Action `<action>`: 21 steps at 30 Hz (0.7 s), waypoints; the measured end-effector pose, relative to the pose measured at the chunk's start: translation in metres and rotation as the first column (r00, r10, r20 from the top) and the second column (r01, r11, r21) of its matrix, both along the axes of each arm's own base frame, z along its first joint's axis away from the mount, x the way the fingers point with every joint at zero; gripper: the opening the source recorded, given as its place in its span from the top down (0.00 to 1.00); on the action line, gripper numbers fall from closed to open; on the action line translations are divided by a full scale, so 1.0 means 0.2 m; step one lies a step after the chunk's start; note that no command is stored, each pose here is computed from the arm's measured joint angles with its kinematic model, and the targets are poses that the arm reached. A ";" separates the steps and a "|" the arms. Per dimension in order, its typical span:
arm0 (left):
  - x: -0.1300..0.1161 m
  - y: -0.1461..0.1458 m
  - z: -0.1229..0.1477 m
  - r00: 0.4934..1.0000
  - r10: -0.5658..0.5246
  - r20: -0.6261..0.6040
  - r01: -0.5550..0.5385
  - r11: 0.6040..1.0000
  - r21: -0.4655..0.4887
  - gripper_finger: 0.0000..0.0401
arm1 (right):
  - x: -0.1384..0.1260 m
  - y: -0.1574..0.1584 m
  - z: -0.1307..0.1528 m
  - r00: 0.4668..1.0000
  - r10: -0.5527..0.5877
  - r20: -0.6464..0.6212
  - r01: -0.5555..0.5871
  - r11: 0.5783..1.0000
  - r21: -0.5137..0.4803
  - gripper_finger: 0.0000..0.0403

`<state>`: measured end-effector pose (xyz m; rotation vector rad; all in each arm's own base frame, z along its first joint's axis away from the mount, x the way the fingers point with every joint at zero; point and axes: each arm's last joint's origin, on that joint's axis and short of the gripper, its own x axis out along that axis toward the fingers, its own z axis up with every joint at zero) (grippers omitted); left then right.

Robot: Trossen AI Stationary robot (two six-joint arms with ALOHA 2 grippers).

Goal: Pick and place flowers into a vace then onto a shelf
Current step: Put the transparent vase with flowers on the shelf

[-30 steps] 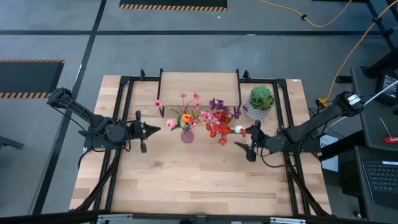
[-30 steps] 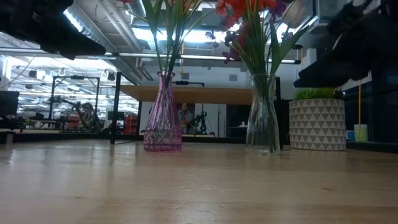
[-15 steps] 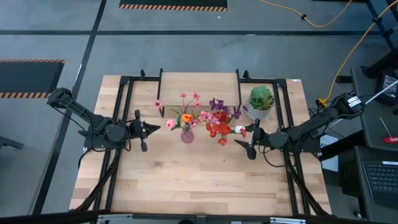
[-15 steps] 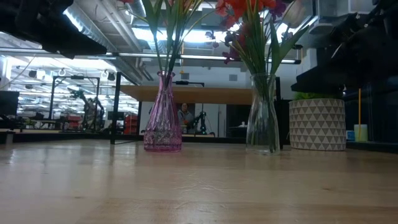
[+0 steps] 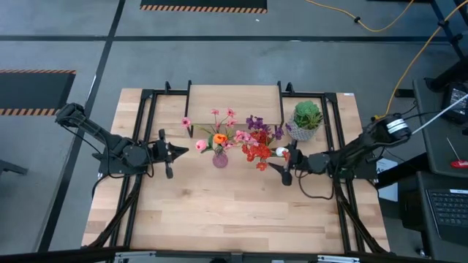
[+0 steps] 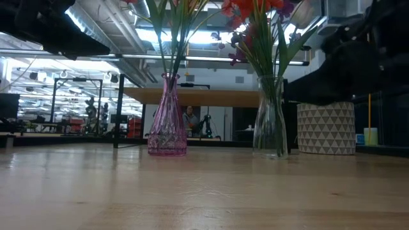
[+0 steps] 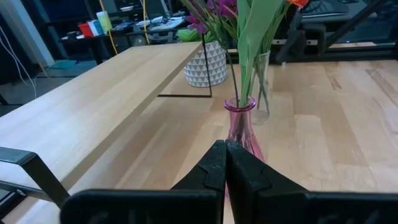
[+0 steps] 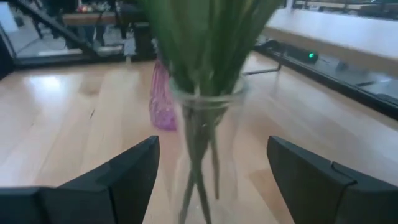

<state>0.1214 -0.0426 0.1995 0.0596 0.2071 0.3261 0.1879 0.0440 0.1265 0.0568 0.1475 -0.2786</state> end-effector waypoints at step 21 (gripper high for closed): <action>0.00 0.00 0.00 1.000 -0.004 -0.007 0.004 1.000 0.017 0.99 | 0.24 -0.04 -0.06 0.997 -0.038 -0.073 0.035 0.999 -0.041 0.26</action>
